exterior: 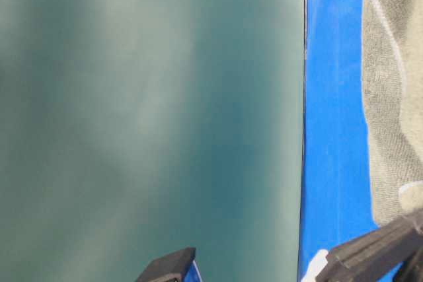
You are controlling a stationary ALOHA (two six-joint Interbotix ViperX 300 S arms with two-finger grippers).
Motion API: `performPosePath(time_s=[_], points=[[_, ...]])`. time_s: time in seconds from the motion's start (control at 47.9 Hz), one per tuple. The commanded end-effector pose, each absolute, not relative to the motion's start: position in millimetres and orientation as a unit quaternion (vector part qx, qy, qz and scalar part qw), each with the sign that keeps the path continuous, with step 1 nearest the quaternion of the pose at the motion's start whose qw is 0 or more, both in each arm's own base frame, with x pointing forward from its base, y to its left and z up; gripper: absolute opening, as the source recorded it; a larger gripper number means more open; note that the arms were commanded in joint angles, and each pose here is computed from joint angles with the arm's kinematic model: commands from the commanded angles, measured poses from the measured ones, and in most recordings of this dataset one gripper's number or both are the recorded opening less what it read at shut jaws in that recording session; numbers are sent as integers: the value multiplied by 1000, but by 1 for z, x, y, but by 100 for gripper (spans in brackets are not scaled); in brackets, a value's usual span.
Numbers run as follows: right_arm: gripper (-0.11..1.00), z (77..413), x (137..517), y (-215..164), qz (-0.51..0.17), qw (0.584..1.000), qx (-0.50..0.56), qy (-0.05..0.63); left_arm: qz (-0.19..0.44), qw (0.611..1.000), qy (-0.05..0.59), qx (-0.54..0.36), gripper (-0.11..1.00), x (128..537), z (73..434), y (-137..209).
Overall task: Fold a large towel.
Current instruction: 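Fold the far end over toward the near end with both grippers, then release the folded towel and retract both grippers outward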
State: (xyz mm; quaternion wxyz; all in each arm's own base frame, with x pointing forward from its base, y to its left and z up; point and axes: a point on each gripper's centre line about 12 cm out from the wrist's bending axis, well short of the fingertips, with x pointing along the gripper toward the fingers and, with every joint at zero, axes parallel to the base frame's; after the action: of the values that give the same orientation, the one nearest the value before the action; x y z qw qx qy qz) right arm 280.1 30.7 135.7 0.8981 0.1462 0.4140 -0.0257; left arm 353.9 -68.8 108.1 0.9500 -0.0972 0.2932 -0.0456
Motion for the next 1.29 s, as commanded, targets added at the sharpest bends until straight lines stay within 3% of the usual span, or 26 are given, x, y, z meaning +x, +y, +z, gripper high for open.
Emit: performPosePath(time_s=[0.0,0.125,0.188,0.334,0.376,0.418,0.627,0.815,1.023,1.274], points=[[7,140,283,36,-17,903,147,403,-56,951,287,-102,1,355,113,-77],[8,141,282,43,-7,903,149,403,-59,950,287,-109,6,354,115,-82],[22,142,282,50,4,903,146,403,-60,949,286,-115,21,354,116,-84],[62,146,282,70,34,904,138,403,-77,948,286,-119,65,350,124,-97],[66,149,283,77,43,905,138,400,-87,947,284,-118,75,347,130,-104],[64,152,283,83,51,905,139,399,-97,947,283,-116,81,344,134,-111],[61,175,283,107,94,912,136,375,-137,947,267,-112,71,328,168,-133],[61,220,278,106,117,932,129,317,-158,956,224,-107,71,315,211,-132],[61,275,255,77,111,962,108,227,-150,969,168,-101,71,296,261,-108],[61,331,199,21,34,989,71,126,-117,984,113,-70,70,260,300,-68]])
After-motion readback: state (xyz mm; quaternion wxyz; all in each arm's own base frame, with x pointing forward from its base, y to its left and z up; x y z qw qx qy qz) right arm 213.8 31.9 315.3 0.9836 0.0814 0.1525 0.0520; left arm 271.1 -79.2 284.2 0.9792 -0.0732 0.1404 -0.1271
